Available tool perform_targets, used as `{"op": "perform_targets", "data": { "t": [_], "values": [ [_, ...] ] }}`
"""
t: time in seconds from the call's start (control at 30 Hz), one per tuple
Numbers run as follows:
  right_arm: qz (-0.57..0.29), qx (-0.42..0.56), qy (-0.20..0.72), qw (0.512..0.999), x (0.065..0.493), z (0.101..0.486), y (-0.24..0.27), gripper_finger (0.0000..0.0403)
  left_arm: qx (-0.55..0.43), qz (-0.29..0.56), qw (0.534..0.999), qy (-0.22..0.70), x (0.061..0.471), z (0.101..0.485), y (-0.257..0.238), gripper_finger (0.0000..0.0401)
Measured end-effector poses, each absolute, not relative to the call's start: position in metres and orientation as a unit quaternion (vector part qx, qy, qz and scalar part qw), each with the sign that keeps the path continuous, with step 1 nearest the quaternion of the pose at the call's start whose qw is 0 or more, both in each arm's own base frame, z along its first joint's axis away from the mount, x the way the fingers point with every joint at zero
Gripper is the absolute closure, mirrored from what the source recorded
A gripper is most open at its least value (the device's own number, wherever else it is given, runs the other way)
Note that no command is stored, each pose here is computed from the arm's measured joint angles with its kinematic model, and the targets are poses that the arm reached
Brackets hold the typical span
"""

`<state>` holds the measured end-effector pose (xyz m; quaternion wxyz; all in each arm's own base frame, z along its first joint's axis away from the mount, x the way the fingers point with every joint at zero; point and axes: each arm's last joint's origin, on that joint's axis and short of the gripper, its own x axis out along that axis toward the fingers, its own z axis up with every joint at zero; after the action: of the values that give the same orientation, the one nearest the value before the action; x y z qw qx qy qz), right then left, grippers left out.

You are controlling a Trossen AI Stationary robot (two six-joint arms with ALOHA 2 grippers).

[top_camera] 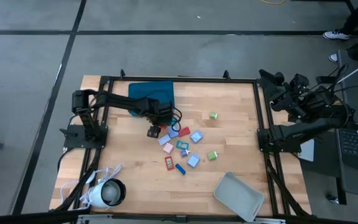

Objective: Pick & Place Office items
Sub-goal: Put the red charger adapter into the blue bin

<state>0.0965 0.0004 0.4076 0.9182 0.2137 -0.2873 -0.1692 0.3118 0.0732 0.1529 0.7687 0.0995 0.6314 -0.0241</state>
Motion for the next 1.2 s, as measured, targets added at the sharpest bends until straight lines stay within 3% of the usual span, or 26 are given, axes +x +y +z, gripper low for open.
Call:
{"op": "perform_targets", "data": {
  "t": [0.43,0.53,0.7,0.9,1.1,1.2],
  "values": [
    [-0.163,0.212,-0.287,0.920,0.097,0.408,0.001,0.0115,0.072,-0.004,0.780,0.621,0.315,0.151,0.073,0.0160],
    [-0.163,0.212,-0.287,0.920,0.097,0.408,0.001,0.0115,0.061,0.004,0.786,0.615,0.316,0.152,0.074,0.0194],
    [-0.163,0.212,-0.287,0.920,0.097,0.408,0.001,0.0115,0.048,0.012,0.788,0.614,0.317,0.152,0.072,0.0292],
    [-0.162,0.215,-0.294,0.917,0.096,0.409,0.001,0.0115,-0.031,-0.018,0.793,0.609,0.324,0.166,0.063,0.0292],
    [-0.162,0.213,-0.294,0.918,0.096,0.409,0.001,0.0115,-0.034,-0.040,0.805,0.591,0.343,0.206,0.050,0.0292],
    [-0.153,0.210,-0.294,0.920,0.096,0.409,0.001,0.0115,-0.032,-0.012,0.819,0.573,0.352,0.231,0.053,0.0292]
  ]
}}
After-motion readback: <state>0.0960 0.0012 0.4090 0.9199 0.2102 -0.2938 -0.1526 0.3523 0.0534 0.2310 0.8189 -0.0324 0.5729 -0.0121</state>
